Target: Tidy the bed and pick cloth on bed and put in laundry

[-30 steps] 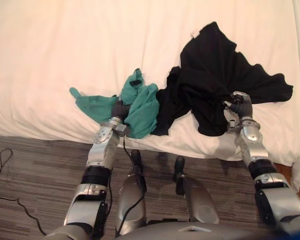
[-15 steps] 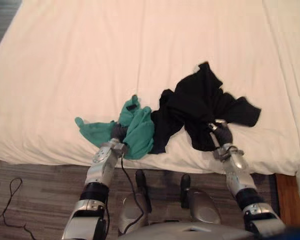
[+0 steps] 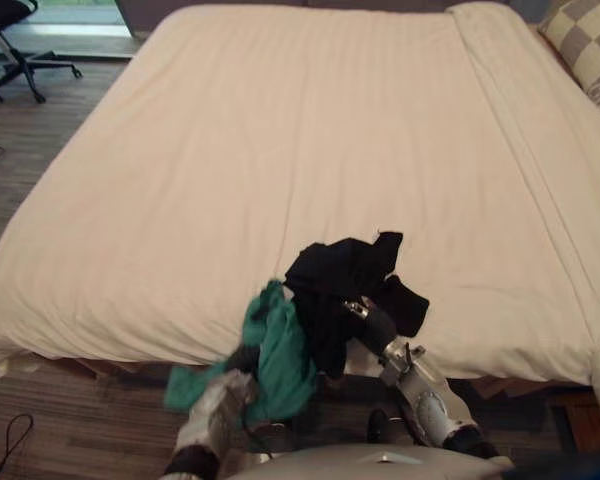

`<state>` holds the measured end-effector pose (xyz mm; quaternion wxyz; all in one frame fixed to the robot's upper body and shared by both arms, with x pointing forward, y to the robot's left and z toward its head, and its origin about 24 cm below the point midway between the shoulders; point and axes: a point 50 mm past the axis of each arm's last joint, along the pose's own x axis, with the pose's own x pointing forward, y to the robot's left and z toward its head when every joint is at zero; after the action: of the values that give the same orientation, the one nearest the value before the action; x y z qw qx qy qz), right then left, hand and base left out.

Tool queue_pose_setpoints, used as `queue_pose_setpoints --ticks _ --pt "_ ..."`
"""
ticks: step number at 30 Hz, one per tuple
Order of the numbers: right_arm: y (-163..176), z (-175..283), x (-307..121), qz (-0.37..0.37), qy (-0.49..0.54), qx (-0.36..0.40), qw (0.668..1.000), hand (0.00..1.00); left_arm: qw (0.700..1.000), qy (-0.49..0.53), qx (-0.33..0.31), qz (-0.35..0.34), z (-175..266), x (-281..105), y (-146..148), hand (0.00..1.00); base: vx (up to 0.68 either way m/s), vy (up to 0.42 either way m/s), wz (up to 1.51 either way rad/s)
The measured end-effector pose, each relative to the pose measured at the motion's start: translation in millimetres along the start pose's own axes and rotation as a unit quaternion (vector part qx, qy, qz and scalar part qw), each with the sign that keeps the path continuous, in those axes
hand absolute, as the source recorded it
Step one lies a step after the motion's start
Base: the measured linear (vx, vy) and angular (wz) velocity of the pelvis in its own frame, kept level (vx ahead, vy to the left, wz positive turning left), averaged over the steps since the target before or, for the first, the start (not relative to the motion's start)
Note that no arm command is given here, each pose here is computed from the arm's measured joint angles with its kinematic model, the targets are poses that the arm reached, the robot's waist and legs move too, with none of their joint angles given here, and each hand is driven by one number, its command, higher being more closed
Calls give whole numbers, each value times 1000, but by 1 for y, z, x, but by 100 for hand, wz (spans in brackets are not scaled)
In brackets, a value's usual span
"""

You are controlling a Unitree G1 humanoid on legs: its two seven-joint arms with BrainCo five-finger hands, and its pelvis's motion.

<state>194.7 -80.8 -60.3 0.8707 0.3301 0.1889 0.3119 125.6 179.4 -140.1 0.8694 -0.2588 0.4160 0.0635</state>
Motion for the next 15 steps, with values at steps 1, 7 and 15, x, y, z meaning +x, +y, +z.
queue_pose_setpoints --ticks 1,7,15 --pt "-4 -10 -8 -13 17 15 1000 100 1000 0 2 13 1 -1 4 100 23 16 74" --pt "-36 -60 -56 -150 104 36 982 100 997 24 9 76 -7 -4 17 100 15 4 153" --pt "-73 -62 -125 -313 122 -41 941 100 995 9 27 92 -9 -1 6 100 82 -26 202"
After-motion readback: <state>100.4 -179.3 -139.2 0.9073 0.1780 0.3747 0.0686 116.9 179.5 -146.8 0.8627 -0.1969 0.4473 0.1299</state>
